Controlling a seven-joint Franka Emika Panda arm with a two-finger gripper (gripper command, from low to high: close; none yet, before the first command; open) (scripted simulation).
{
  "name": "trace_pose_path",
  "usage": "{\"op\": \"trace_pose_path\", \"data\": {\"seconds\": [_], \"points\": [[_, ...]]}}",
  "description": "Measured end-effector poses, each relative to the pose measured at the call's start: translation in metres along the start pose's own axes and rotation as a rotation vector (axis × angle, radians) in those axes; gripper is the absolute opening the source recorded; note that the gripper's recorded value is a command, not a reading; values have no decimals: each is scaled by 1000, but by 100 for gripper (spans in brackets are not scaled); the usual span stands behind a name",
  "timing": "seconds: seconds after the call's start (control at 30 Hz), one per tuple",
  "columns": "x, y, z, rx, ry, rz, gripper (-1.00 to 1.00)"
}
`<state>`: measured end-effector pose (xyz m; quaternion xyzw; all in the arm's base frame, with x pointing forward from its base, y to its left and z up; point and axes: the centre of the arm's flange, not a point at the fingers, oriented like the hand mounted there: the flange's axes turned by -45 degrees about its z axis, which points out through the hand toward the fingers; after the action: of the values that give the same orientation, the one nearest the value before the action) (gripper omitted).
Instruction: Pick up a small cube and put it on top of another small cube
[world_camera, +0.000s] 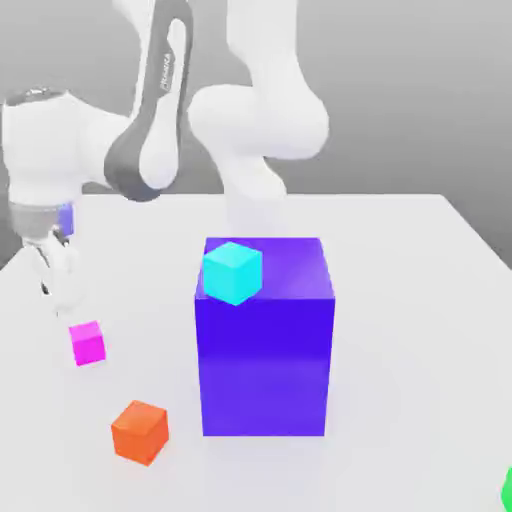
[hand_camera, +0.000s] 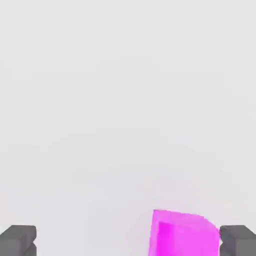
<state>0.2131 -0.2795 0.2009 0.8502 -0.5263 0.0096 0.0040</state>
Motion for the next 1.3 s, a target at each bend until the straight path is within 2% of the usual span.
{"op": "trace_pose_path", "data": {"seconds": [0.23, 0.27, 0.5, 0.73, 0.93, 1.13, 1.3], "points": [[-7, 8, 61, -5, -19, 23, 0], [-8, 8, 70, -5, -20, 23, -100], [-8, 8, 72, -4, -20, 23, -100], [-6, 9, 19, -2, -20, 28, -100], [32, -27, 7, 10, -71, -94, -100], [44, -141, 4, -4, -101, -357, -100], [4, -265, 0, -26, -108, -619, -100]]}}
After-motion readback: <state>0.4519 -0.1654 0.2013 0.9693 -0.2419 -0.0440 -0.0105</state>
